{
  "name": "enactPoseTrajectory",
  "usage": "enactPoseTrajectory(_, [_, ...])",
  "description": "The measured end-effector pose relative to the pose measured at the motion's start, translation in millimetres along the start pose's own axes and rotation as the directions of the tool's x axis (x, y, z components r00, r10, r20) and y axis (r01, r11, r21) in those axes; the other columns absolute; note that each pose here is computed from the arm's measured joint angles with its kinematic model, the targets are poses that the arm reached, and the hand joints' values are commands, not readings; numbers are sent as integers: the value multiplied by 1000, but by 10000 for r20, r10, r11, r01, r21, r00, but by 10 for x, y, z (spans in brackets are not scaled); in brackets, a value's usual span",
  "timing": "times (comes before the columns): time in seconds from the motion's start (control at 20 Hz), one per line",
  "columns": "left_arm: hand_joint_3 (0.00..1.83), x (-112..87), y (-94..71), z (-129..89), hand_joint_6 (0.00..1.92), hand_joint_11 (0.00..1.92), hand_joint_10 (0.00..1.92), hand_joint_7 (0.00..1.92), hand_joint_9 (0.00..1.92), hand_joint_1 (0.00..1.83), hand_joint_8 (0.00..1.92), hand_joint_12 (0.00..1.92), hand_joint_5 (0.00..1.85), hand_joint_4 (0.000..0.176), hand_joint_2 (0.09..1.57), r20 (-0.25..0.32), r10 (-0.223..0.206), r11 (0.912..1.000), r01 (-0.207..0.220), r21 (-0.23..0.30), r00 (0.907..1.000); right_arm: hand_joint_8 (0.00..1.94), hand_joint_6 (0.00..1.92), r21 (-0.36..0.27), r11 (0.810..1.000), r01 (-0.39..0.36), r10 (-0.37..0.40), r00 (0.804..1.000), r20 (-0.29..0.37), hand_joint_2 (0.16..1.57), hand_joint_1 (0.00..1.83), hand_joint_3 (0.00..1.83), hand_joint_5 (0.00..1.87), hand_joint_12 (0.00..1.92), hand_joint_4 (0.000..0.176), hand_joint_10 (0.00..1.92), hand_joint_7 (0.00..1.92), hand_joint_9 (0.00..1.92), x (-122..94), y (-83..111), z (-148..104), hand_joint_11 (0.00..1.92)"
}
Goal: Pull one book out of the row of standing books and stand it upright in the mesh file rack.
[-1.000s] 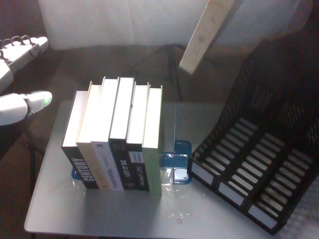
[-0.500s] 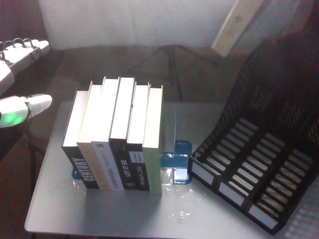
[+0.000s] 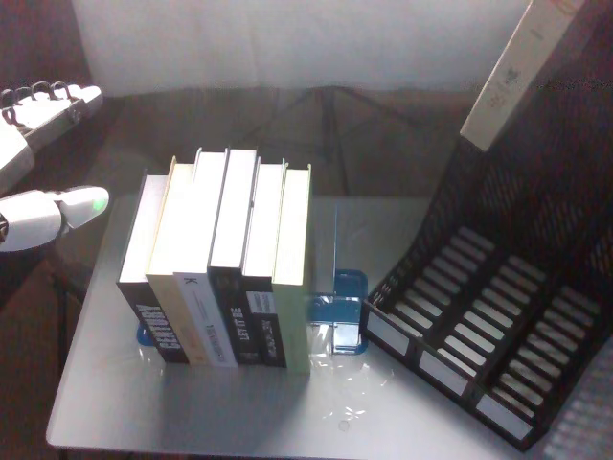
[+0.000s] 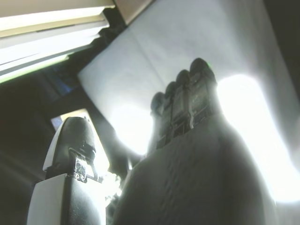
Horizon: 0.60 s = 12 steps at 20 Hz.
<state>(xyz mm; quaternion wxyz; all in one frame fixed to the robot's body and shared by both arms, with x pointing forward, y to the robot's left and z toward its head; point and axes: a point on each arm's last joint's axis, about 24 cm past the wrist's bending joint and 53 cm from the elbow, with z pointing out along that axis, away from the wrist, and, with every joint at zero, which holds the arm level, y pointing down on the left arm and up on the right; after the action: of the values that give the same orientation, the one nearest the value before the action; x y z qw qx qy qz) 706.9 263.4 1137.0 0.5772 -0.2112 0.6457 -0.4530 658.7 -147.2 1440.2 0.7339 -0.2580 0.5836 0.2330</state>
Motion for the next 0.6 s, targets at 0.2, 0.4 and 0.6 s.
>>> enactPoseTrajectory(0.2, [3, 2, 8, -5, 2, 0, 0, 0, 0, 469, 0, 0, 24, 28, 1332, 5, -24, 10000, 24, -26, 10000, 1388, 1136, -10, 9999, -116, 116, 9997, -236, 1227, 1343, 4, 760, 1917, 0, 1674, 787, 659, 68, -11, -23, 526])
enactPoseTrajectory(0.4, [2, 18, 10, -6, 1, 0, 0, 0, 0, 458, 0, 0, 19, 28, 1335, -16, -67, 10000, 67, -40, 10000, 1205, 1230, -62, 9999, -128, 124, 9977, -662, 1183, 1225, 0, 848, 1892, 0, 1240, 883, 581, 240, 13, -7, 120])
enactPoseTrajectory(0.6, [3, 21, 35, -23, 4, 0, 0, 0, 0, 457, 0, 0, 26, 29, 1336, 11, -131, 9999, 131, -114, 9999, 1180, 1215, -222, 9995, -215, 189, 9934, -1128, 1175, 1327, 2, 810, 1819, 0, 1373, 904, 721, 422, 80, 54, 372])
